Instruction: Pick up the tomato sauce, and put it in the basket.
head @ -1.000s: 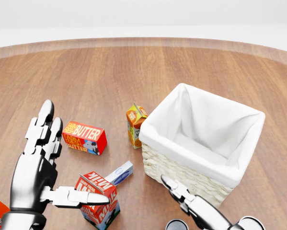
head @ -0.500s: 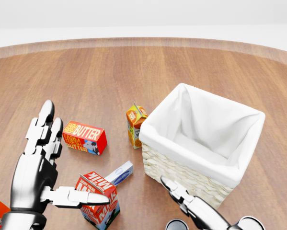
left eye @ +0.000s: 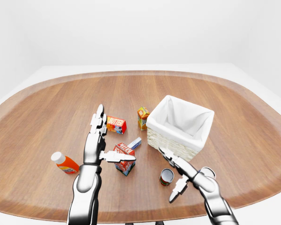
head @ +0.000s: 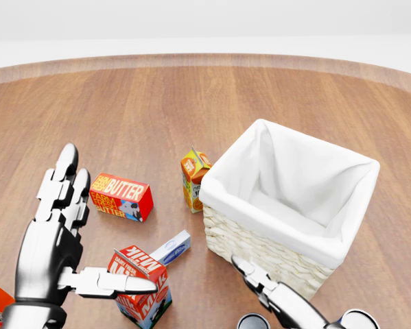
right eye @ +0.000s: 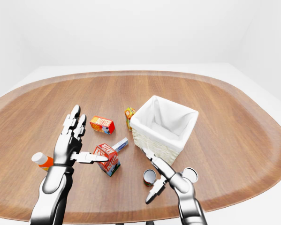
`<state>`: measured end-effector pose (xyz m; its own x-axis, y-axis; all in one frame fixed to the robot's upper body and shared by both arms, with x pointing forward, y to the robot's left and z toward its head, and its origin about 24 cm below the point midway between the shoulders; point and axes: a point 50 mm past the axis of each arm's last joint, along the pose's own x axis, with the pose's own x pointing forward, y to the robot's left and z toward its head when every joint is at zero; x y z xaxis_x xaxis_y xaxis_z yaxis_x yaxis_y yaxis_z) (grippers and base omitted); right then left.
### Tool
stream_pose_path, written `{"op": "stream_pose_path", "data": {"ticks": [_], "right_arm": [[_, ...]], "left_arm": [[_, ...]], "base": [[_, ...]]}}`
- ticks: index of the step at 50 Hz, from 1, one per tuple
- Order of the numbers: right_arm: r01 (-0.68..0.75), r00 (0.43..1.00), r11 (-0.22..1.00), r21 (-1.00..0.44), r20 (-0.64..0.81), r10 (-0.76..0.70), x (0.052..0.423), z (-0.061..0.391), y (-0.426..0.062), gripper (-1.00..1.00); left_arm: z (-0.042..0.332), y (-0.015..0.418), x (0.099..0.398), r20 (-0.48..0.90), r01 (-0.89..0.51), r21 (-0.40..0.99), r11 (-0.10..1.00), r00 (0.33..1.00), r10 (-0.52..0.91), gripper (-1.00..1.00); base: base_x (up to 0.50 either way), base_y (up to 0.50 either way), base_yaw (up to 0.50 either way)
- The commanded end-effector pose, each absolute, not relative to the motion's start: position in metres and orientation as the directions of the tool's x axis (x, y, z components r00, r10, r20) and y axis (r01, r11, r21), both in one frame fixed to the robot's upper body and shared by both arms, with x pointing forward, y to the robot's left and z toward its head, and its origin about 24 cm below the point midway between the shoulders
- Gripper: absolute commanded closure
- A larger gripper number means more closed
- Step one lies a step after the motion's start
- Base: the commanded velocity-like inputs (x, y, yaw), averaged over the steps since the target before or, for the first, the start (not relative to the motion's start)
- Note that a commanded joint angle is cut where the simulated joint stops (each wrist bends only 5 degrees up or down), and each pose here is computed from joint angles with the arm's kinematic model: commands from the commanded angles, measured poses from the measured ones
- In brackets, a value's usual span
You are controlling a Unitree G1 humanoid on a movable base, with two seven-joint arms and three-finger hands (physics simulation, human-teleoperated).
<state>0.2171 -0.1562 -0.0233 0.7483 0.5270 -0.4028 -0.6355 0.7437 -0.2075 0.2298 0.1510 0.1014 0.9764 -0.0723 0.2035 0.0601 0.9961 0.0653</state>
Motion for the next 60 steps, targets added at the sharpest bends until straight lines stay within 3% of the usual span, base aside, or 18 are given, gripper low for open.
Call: {"op": "stream_pose_path", "data": {"ticks": [1,60], "right_arm": [[-0.629,0.746,0.752,-0.200,-0.430,0.509,0.2192,-0.0304,-0.1585,-1.00],[-0.625,0.760,0.742,-0.242,-0.406,0.507,0.2232,-0.0220,-0.1562,-1.00]], "left_arm": [[0.1014,0.1507,0.2293,0.203,0.061,0.066,0.996,0.976,-0.073,-1.00],[0.0988,0.1505,0.2301,0.192,0.062,0.065,0.996,0.979,-0.073,-1.00]], "base": [[0.00,0.00,0.00],[0.00,0.00,0.00]]}}
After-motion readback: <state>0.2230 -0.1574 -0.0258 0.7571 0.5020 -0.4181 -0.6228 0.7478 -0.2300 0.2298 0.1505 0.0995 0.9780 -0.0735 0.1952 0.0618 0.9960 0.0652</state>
